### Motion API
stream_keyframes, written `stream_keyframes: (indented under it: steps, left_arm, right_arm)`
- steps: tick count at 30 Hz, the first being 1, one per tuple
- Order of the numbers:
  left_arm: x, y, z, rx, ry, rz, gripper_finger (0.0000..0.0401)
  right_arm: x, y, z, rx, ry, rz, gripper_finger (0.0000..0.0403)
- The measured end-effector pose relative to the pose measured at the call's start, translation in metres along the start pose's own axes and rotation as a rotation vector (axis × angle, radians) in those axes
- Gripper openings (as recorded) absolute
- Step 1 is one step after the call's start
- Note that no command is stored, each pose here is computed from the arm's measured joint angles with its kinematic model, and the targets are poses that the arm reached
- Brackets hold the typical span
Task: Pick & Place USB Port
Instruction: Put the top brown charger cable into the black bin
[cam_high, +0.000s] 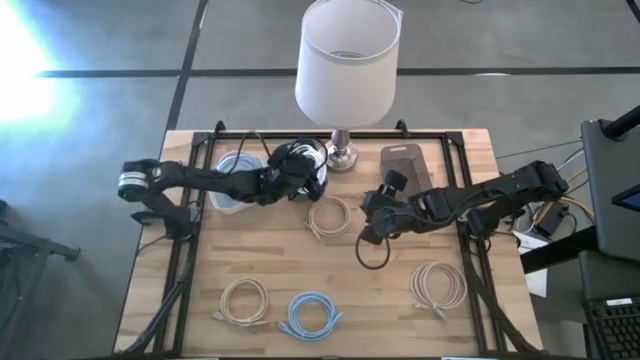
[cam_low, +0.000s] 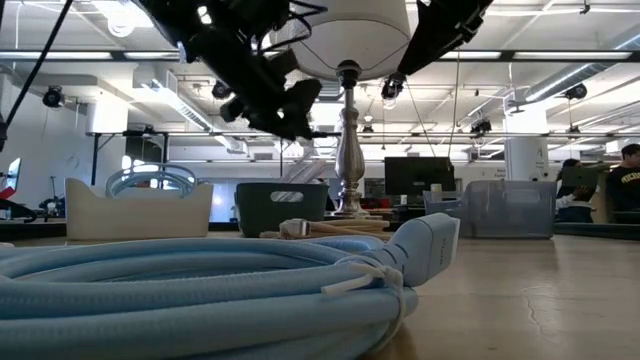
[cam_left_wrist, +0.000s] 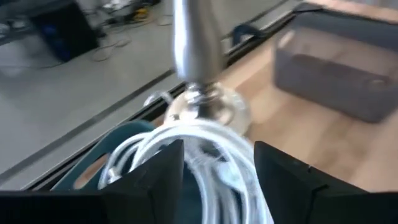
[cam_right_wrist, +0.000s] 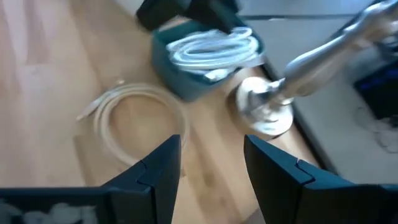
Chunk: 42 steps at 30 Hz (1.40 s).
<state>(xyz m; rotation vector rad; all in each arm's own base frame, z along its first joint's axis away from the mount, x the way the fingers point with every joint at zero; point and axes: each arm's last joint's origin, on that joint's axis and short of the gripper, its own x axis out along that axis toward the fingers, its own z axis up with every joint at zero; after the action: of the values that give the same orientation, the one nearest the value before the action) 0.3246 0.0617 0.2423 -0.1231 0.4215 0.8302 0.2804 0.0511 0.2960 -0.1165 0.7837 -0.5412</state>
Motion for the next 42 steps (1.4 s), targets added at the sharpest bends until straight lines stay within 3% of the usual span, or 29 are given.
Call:
stream_keyframes:
  steps: [8,13,18,25,32,42]
  left_arm:
    - [-0.030,0.003,0.025,0.063,-0.060,-0.165,0.0205]
    - [-0.053,0.008,0.039,0.077,-0.114,-0.272,0.0204]
    - [-0.072,0.014,0.049,0.057,-0.155,-0.374,0.0204]
    - [-0.081,0.018,0.051,0.060,-0.152,-0.438,0.0204]
    - [-0.081,0.018,0.051,0.059,-0.154,-0.438,0.0204]
    - [-0.084,0.019,0.053,0.069,-0.163,-0.438,0.0204]
  right_arm:
    - [0.017,0.011,-0.018,0.068,0.004,0.093,0.0173]
    - [0.036,0.024,-0.032,0.150,-0.120,0.203,0.0173]
    - [0.048,0.032,-0.047,0.122,-0.239,0.302,0.0173]
    - [0.060,0.035,-0.056,0.149,-0.294,0.328,0.0172]
    - [0.089,0.050,-0.046,0.104,-0.221,0.351,0.0162]
    - [0.149,0.073,-0.047,-0.020,0.080,0.304,0.0146]
